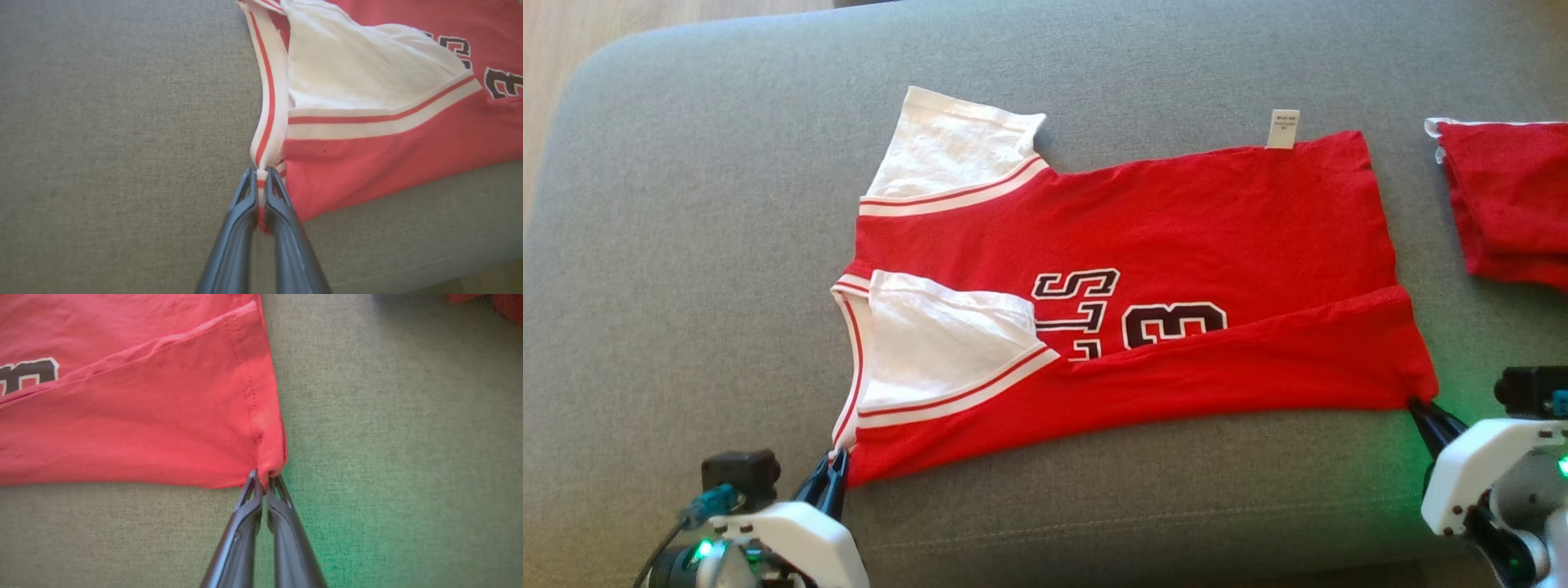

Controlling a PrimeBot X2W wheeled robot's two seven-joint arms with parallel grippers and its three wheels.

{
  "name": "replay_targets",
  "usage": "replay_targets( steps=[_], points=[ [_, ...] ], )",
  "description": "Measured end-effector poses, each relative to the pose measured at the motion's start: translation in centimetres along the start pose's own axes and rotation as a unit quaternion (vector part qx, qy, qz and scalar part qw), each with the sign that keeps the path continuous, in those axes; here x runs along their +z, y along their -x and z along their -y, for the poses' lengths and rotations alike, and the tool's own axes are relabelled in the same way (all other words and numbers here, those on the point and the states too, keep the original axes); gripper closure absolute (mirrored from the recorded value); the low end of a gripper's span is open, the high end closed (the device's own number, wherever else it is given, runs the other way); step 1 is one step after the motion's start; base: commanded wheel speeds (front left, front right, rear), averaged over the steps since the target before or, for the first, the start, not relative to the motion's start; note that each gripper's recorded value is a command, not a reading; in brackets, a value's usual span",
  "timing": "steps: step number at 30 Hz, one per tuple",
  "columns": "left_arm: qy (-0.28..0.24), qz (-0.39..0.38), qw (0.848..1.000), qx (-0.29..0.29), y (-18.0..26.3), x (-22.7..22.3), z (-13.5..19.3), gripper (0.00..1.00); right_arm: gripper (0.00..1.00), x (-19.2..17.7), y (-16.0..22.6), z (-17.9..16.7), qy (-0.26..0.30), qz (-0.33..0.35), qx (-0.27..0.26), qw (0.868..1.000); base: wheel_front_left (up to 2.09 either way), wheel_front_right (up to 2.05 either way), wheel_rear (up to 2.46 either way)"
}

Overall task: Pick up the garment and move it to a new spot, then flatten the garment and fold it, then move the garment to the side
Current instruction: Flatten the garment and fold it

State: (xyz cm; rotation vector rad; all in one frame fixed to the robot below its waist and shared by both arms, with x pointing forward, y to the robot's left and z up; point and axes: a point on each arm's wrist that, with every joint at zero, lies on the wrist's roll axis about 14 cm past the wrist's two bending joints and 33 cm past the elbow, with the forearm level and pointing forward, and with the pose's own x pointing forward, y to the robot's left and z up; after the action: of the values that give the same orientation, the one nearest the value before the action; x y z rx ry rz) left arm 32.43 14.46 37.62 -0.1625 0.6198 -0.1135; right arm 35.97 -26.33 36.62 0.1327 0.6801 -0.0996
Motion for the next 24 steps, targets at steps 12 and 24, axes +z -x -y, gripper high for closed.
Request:
replay_targets(
  steps=[12, 24],
  points=[
    [0.0, 0.065, 0.997, 0.037, 0.1, 4.4, -1.5, 0.0, 0.0, 6.3, 2.7, 1.1, 0.015, 0.103, -0.03, 0.994, 0.0, 0.0, 0.0],
    [-0.125, 0.146, 0.978, -0.077, -9.5, 20.4, 3.4, 0.0, 0.0, 14.5, -3.5, -3.6, 0.026, 0.17, 0.003, 0.985, 0.0, 0.0, 0.0]
  ],
)
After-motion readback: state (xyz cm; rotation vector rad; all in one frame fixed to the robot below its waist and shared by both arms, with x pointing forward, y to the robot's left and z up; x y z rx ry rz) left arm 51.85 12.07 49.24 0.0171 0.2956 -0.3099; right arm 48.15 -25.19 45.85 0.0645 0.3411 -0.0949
